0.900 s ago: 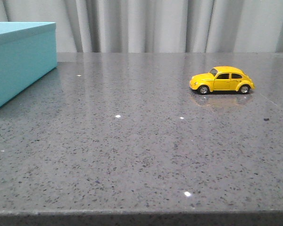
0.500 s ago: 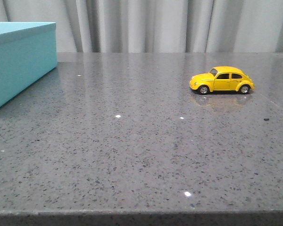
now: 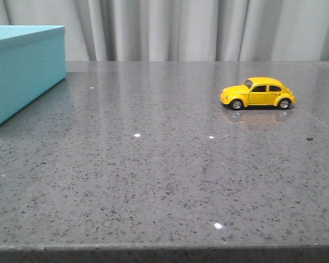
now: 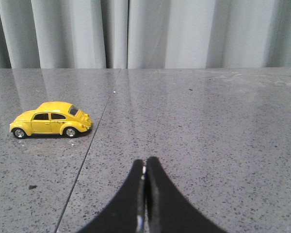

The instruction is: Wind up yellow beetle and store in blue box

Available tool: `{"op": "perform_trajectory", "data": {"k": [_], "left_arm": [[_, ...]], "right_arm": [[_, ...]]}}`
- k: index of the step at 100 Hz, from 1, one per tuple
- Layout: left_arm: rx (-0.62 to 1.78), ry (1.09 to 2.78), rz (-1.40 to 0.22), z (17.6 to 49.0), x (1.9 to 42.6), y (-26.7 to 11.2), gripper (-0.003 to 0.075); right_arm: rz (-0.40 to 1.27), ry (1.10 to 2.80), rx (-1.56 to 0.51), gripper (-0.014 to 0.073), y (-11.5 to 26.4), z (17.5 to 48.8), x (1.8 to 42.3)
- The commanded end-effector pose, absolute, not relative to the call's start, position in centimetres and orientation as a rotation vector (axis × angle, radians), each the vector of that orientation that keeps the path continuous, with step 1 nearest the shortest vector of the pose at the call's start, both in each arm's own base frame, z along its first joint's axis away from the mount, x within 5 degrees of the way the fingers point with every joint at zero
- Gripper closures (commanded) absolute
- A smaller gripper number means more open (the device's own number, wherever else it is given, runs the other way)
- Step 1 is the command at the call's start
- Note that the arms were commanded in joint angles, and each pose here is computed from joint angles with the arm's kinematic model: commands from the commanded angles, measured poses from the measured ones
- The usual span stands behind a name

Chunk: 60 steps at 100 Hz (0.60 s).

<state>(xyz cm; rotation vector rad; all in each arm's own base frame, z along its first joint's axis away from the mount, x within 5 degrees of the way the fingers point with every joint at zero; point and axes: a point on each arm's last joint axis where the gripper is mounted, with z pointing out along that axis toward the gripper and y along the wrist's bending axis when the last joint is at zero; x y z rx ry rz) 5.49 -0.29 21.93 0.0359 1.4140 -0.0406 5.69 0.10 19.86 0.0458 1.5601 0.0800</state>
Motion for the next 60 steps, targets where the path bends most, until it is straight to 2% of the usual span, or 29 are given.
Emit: {"op": "perform_trajectory", "data": {"k": [1, 18, 27, 39, 60], "left_arm": [[0.038, 1.315, -0.053, 22.2, 5.1, -0.3, 0.0738], [0.037, 1.315, -0.055, 22.2, 5.1, -0.3, 0.0739], [-0.037, 1.319, -0.133, 22.1, 5.2, -0.2, 0.0739], [-0.052, 1.327, -0.145, 22.2, 5.2, -0.2, 0.0739], [-0.088, 1.392, -0.189, 23.6, 5.0, -0.2, 0.0739]], "right_arm": [[0.080, 1.438, 0.037, 0.0664, 0.1, 21.3, 5.4], [0.082, 1.411, 0.034, 0.0664, 0.2, 21.6, 5.3], [0.085, 1.383, 0.030, 0.0664, 0.2, 21.8, 5.3], [0.093, 1.377, 0.037, 0.0664, 0.2, 22.0, 5.3], [0.102, 1.460, 0.071, 0.0654, 0.0, 23.9, 5.1]]}}
